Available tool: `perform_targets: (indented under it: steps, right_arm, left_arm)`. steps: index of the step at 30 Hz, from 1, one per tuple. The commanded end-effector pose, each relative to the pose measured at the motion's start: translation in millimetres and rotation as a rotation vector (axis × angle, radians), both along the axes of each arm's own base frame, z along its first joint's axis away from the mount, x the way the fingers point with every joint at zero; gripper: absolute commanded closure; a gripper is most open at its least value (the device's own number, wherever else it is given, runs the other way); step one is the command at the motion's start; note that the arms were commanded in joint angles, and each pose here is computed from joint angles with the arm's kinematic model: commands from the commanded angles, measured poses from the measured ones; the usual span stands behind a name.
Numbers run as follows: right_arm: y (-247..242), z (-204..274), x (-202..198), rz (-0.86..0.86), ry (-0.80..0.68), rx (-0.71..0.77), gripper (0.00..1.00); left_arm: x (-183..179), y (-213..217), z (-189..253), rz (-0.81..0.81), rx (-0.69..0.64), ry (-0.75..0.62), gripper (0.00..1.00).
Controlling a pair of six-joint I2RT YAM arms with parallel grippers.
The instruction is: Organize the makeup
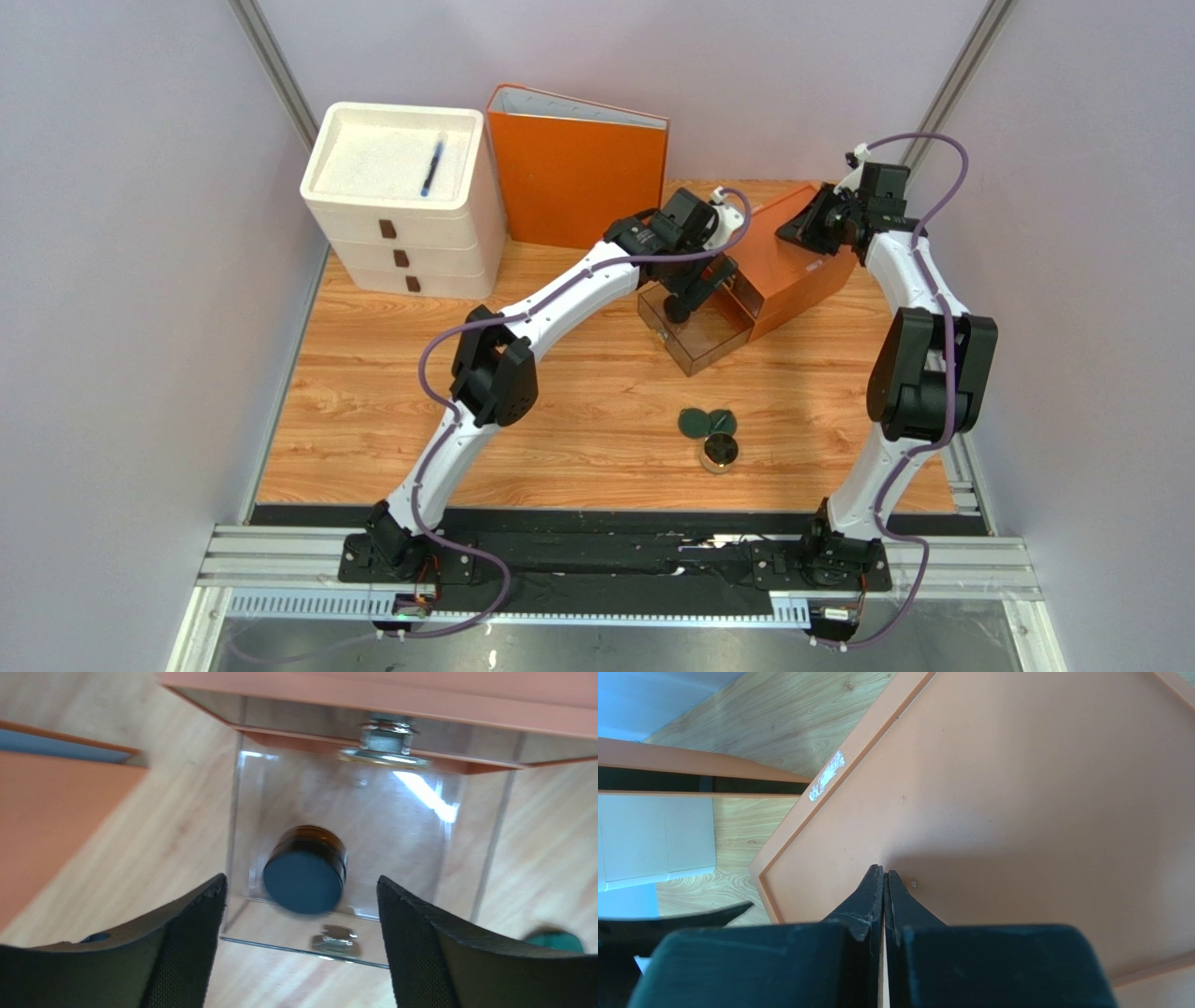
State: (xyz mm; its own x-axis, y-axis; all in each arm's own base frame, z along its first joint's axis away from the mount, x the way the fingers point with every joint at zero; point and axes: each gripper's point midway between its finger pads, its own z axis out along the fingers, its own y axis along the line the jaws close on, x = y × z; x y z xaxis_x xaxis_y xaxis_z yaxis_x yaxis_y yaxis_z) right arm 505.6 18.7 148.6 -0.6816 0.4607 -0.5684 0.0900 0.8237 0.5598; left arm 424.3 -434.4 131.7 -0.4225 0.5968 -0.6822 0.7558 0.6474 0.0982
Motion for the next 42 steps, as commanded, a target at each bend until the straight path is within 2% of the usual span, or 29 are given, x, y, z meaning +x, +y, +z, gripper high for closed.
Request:
perform_targets:
  steps: [1,6,9,14,18,24,38,42]
  right_arm:
    - [3.9,-138.2,-102.4,0.004,0.579,-0.038,1.0]
    - [4.1,-137.9,-101.9,0.003,0.579,-0.036,1.0]
    - [3.9,-137.7,-100.7,0.004,0.576,-0.037,1.0]
    - [3.9,-136.8,-99.8,0.003,0.576,-0.036,1.0]
    - [3.9,-138.6,-100.7,0.005,0.582,-0.036,1.0]
    - [4.9,-136.9,-100.0,0.005,0.578,-0.03,1.0]
    - [7.1,-131.5,-99.8,0.006,0.563,-0.018,1.0]
    - [7.3,-130.2,-99.1,0.005,0.559,-0.017,1.0]
  left_arm:
    - [20.1,1.6,17.0,0.03,-0.001,-0.099,0.01]
    - [15.0,6.4,29.6,-0.007,-0.002,-0.107,0.01]
    - [-7.7,3.3,44.2,-0.087,-0.027,-0.088,0.01]
    - [-91.5,-3.6,39.1,-0.343,0.049,-0.064,0.01]
    - [-160.2,0.4,12.2,-0.592,0.133,-0.048,0.01]
    - [-222.7,-10.8,-1.5,-0.803,0.072,0.025,0.05]
    - [-268.3,-59.9,-41.9,-0.937,0.076,0.137,0.08]
    - [-278.5,-60.4,-49.5,-0.959,0.086,0.153,0.08]
